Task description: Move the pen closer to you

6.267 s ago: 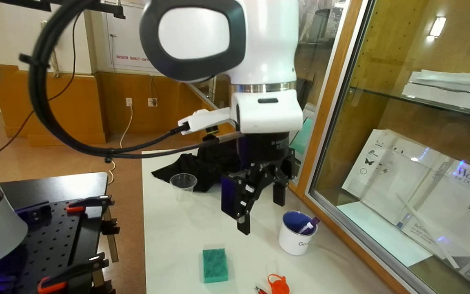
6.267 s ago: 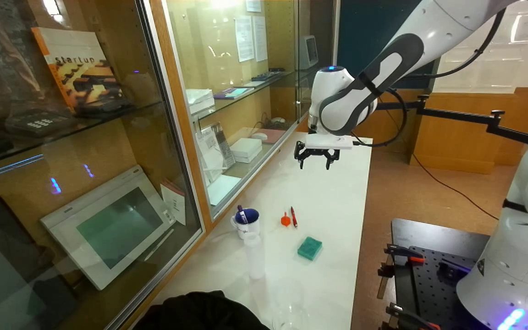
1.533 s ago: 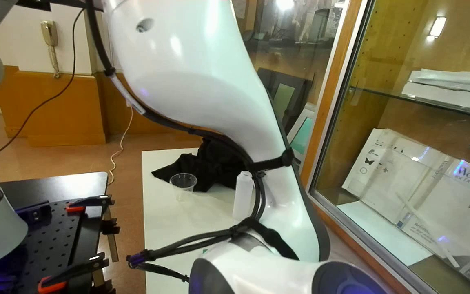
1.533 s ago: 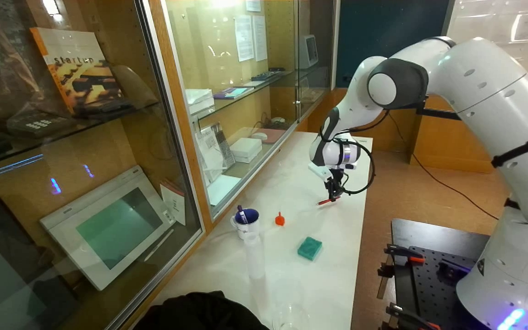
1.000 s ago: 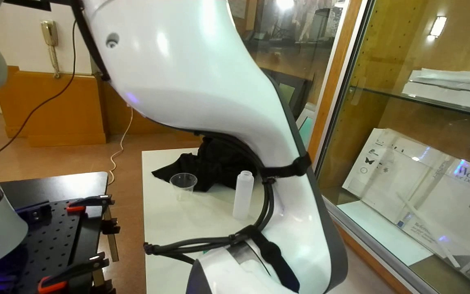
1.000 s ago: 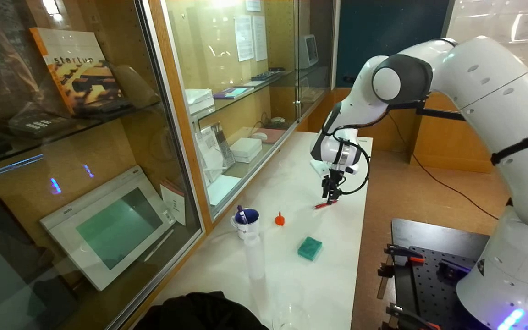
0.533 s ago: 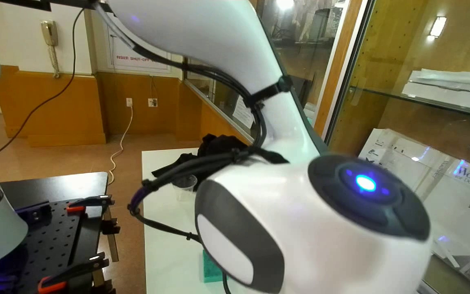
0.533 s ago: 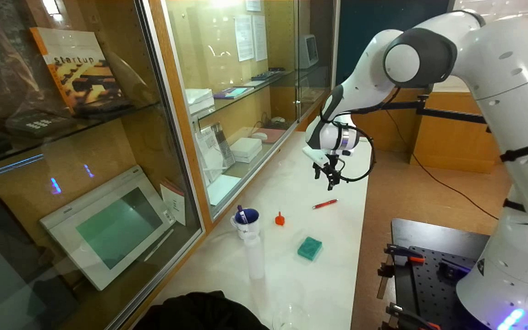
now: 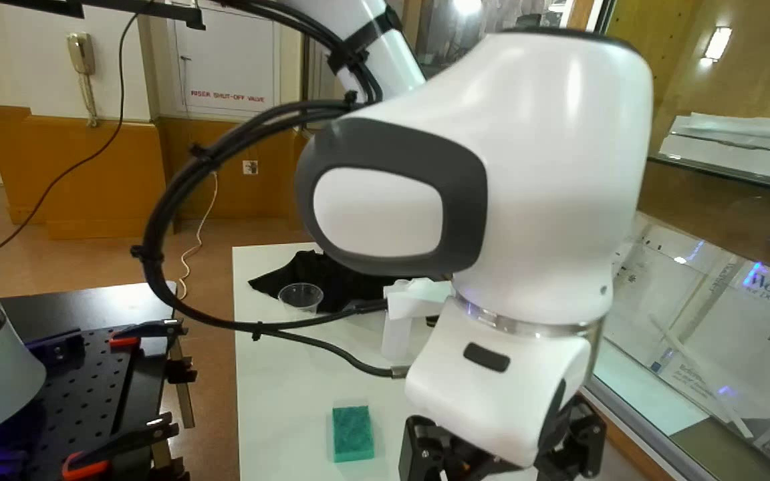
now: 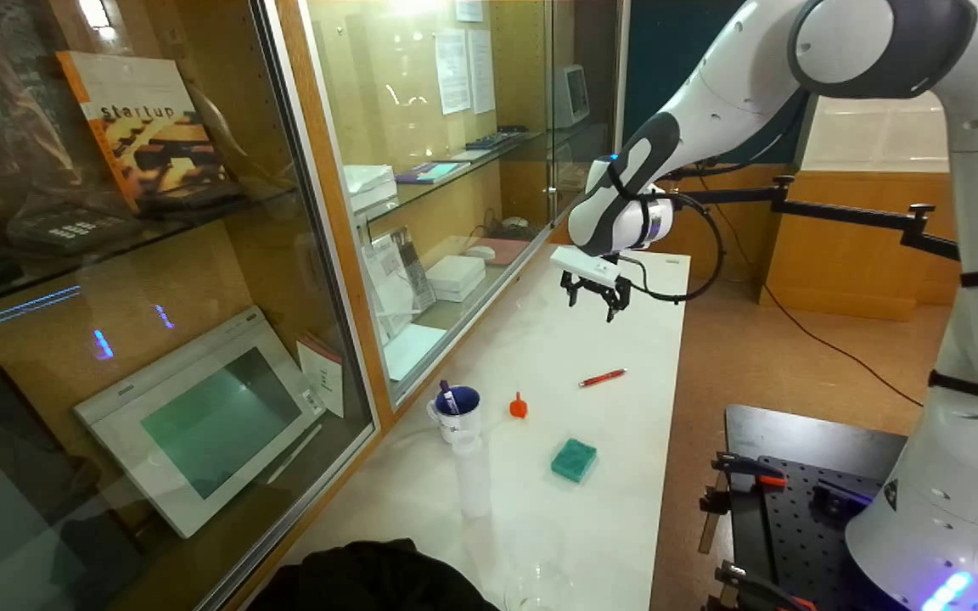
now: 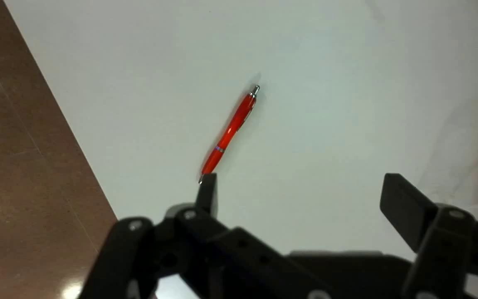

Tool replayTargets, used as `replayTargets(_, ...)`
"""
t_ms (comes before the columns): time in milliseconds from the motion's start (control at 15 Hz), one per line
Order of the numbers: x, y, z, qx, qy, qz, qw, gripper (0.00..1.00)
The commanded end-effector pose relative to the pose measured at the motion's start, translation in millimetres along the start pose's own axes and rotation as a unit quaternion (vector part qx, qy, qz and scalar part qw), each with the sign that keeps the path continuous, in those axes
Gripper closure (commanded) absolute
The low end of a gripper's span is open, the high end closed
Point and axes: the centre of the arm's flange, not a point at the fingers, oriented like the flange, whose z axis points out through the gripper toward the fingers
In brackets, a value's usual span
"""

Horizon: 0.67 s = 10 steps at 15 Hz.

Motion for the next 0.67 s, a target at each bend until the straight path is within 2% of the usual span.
replayTargets(0,-24,12,-35,0.008,-0.015,-0.072,0.9973,0.0)
replayTargets(267,-39,10,-51,0.018,-0.022,-0.119,0.9925,0.0)
replayTargets(600,-53,7,-60,0.025,-0.027,-0.151,0.9879,0.0)
